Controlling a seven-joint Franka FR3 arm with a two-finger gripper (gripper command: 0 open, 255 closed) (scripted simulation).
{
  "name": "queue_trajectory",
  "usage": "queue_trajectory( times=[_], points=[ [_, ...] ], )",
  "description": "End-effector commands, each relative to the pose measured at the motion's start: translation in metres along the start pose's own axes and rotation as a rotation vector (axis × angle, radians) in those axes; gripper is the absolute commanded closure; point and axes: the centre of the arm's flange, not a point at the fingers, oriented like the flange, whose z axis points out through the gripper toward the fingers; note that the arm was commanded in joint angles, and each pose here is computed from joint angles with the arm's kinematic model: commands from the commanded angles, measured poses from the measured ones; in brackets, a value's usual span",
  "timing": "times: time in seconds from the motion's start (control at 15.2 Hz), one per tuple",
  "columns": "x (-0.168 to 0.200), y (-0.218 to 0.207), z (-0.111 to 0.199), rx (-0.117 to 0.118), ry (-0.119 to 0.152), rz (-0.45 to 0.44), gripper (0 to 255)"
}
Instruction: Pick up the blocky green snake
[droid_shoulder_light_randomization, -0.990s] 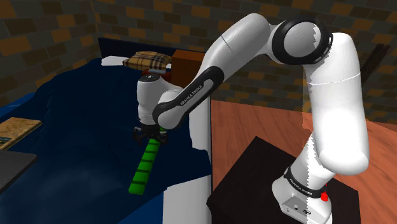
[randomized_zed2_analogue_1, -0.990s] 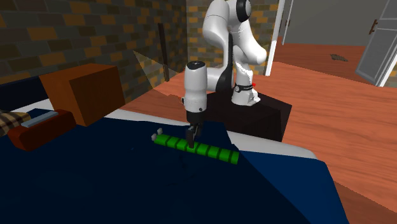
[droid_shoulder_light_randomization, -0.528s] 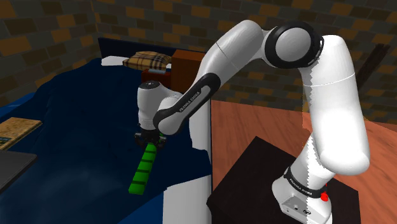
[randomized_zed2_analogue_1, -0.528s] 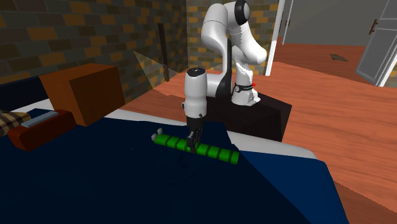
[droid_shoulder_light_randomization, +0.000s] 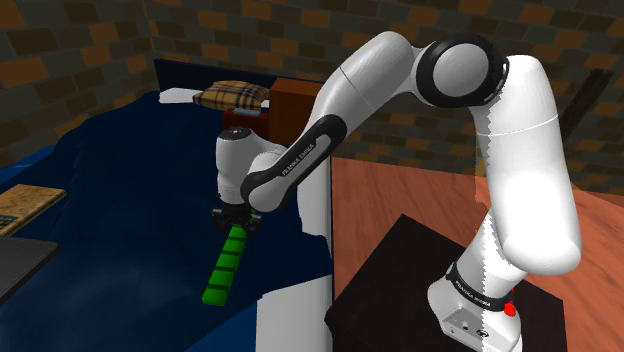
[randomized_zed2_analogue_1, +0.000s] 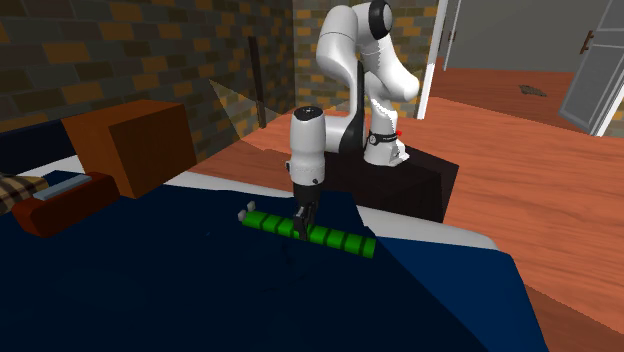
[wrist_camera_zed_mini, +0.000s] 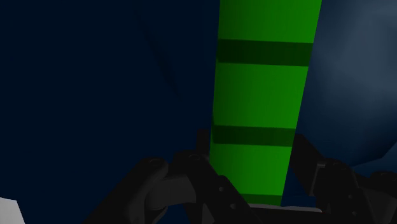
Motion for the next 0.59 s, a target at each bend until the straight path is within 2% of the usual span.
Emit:
queue_trajectory(
  times=[0.0, 0.53],
  points=[
    [0.000, 0.000, -0.005, 0.000, 0.000, 0.000, 255],
    [0.001, -0.002, -0.047, 0.000, 0.000, 0.000, 255]
  ],
)
